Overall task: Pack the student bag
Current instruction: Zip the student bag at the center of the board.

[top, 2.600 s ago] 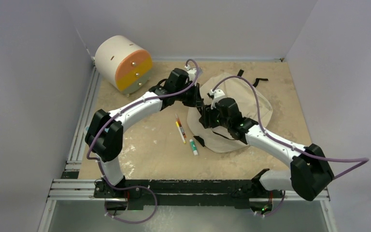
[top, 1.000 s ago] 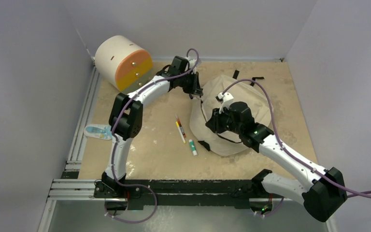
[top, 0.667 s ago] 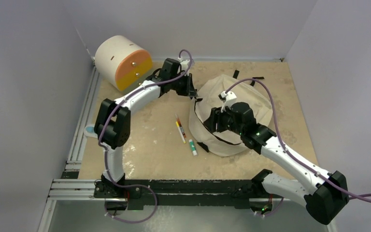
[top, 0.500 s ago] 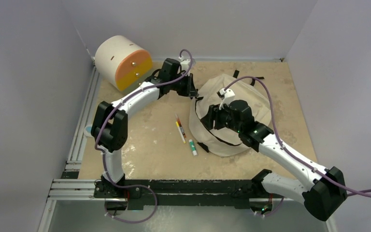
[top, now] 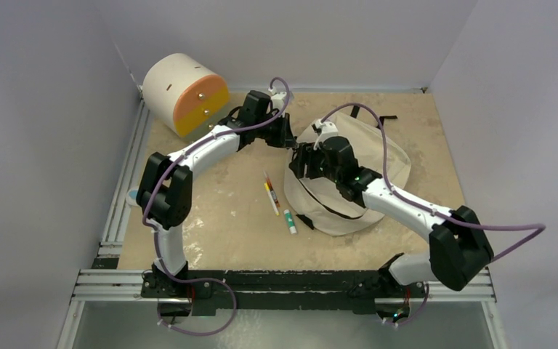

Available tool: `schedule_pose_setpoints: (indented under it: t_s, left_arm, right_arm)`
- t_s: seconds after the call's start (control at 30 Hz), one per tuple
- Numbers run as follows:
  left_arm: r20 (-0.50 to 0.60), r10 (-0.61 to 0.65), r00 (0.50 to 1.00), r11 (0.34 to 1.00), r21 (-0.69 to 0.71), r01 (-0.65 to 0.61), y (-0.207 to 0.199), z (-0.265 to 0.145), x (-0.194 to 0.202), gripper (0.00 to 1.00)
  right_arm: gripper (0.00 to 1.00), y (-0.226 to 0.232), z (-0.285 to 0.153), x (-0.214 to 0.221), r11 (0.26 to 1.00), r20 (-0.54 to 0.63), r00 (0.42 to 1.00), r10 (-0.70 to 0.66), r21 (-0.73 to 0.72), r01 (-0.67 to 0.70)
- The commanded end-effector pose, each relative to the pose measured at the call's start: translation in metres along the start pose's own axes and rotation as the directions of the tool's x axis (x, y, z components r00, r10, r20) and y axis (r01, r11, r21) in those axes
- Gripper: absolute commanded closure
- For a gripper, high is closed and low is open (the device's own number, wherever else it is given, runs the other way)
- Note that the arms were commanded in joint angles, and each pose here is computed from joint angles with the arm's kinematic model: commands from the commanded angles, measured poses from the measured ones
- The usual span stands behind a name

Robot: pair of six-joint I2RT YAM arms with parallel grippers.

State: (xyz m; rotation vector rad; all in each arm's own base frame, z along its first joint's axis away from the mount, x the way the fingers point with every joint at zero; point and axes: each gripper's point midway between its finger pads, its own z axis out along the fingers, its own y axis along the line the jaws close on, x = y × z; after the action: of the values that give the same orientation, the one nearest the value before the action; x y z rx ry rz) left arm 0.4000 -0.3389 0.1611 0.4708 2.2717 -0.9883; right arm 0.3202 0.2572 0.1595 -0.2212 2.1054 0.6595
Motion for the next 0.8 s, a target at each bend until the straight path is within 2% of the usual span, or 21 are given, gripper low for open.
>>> schedule_pose_setpoints:
  t_s: [0.0,0.23,0.47,0.7,0.77]
  left_arm:
    - [0.087,0.069,0.994,0.995,0.061,-0.075,-0.026,-0.016,-0.026,1.00]
    - [0.083,0.068,0.994,0.994,0.075,-0.075,-0.029,-0.014,-0.026,1.00]
    - [0.070,0.063,0.996,0.995,0.076,-0.068,-0.026,-0.010,-0.021,1.00]
    - [0.080,0.059,0.995,0.996,0.066,-0.065,-0.024,-0.009,-0.025,1.00]
    - [0.080,0.050,0.996,0.997,0.060,-0.054,-0.021,-0.006,-0.027,1.00]
  right_arm:
    - [0.37,0.009,0.011,-0.036,1.000,0.111,0.994,0.013,-0.007,-0.012]
    - [0.38,0.005,0.028,-0.025,1.000,0.083,0.997,0.012,0.008,-0.013]
    - [0.43,0.009,0.044,-0.022,1.000,0.067,0.998,-0.013,0.016,0.012]
    - [0.71,0.010,0.043,-0.014,0.999,0.044,0.998,-0.034,0.016,0.033]
    - [0.87,0.012,0.039,-0.012,0.999,0.041,0.999,-0.035,0.007,0.035]
